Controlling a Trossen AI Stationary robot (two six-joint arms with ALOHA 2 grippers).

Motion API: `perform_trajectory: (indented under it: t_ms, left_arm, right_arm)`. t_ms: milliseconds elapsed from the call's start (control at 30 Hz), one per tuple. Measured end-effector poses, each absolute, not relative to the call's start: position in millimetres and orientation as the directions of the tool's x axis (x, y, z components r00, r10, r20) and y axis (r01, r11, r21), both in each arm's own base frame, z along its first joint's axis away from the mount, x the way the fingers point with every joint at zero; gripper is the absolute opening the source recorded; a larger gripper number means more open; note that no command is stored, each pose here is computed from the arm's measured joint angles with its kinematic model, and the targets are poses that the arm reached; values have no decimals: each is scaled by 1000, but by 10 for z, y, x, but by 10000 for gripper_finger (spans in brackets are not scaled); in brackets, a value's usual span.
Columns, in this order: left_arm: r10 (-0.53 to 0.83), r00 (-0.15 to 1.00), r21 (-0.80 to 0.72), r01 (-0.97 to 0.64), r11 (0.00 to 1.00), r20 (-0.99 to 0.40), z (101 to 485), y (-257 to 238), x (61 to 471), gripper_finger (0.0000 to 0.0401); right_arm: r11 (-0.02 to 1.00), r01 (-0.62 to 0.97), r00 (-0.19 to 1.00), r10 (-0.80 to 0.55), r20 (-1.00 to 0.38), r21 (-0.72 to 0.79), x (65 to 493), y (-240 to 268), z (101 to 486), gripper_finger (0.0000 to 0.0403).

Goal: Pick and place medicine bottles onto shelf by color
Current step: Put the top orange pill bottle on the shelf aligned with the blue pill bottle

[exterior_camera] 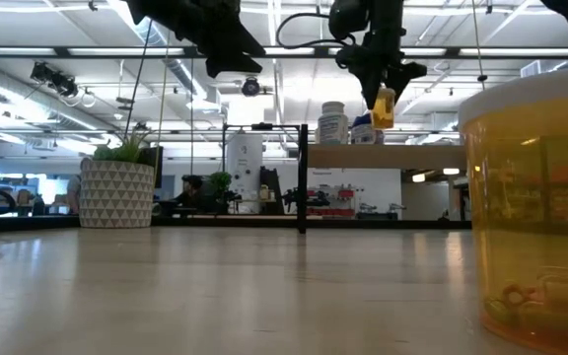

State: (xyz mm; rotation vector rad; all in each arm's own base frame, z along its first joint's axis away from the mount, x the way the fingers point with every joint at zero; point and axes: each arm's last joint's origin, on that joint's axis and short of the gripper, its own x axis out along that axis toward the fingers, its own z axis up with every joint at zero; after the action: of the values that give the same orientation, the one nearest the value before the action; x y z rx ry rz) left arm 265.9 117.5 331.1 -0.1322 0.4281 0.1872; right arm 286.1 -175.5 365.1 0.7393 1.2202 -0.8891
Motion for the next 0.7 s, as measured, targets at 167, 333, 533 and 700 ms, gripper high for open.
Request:
perform_trajectory:
  t_ms: [167, 333, 533, 700]
  left_arm:
    - [152, 893, -85, -206, 975, -423, 3311, 1175, 2659, 229]
    - [153, 893, -85, -207, 975, -423, 3312, 1176, 2659, 229]
    - [154, 893, -85, -208, 974, -423, 3312, 1177, 2659, 229]
    - [156, 893, -85, -210, 974, -423, 3312, 1181, 2657, 229]
  right_arm:
    - [479, 878, 108, -171, -979, 13, 2874, -1736, 3651, 219]
    - [478, 878, 113, -176, -978, 15, 2882, -1737, 3653, 219]
    - [471, 882, 124, -175, -977, 27, 2877, -1765, 3644, 217]
    - [465, 886, 81, -140, -987, 7, 2876, -1764, 3502, 217]
